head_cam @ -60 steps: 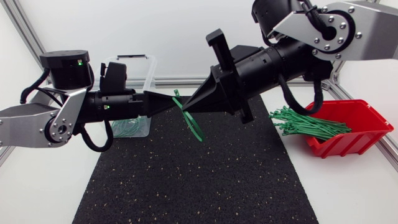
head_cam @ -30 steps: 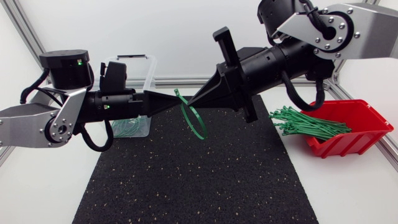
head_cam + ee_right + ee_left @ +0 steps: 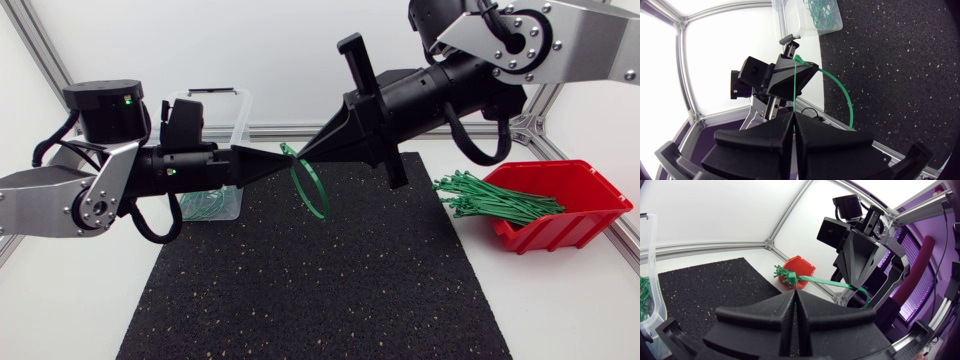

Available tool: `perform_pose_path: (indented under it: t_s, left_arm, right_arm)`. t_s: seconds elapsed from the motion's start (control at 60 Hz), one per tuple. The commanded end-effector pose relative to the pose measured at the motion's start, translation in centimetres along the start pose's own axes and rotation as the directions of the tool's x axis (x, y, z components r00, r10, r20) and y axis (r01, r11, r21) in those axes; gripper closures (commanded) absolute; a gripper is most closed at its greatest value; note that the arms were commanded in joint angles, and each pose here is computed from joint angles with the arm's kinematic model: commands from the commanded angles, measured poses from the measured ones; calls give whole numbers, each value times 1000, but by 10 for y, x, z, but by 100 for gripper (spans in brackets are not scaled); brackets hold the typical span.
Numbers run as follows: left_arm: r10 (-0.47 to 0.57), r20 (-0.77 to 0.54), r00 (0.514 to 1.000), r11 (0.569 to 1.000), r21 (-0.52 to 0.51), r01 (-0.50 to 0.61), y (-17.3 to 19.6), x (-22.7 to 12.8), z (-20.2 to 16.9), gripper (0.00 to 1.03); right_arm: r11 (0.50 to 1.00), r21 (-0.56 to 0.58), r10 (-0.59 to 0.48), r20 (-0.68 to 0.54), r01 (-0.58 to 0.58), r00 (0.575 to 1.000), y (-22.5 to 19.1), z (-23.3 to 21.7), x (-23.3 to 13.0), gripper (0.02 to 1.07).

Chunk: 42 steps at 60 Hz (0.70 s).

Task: Take a green cable tie from the red box, thread the tail through the head to close it, then place it in the transparent bin on the left.

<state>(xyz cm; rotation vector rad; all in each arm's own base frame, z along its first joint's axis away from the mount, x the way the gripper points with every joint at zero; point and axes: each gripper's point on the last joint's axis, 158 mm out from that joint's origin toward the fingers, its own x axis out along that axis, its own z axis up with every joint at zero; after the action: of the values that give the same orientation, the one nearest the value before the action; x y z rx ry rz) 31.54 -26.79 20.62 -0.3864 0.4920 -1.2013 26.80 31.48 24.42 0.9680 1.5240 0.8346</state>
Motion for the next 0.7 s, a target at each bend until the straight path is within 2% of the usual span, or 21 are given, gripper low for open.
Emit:
perform_pose_path:
  t_s: [0.0, 0.533, 0.683]
  left_arm:
    - [-17, 8, 1000, 1000, 9, 17, -4, 3, 5, 100]
    - [-34, 1, 999, 999, 14, 34, -13, 5, 3, 100]
    - [-34, 7, 999, 999, 13, 34, -15, 3, 6, 100]
  right_arm:
    - [1000, 28, 8, 1, -8, 1000, 6, 2, -1, 102]
    - [999, 48, 3, -3, -3, 1000, 0, 5, 1, 102]
    - [1000, 12, 19, 4, -19, 1000, 12, -9, -7, 102]
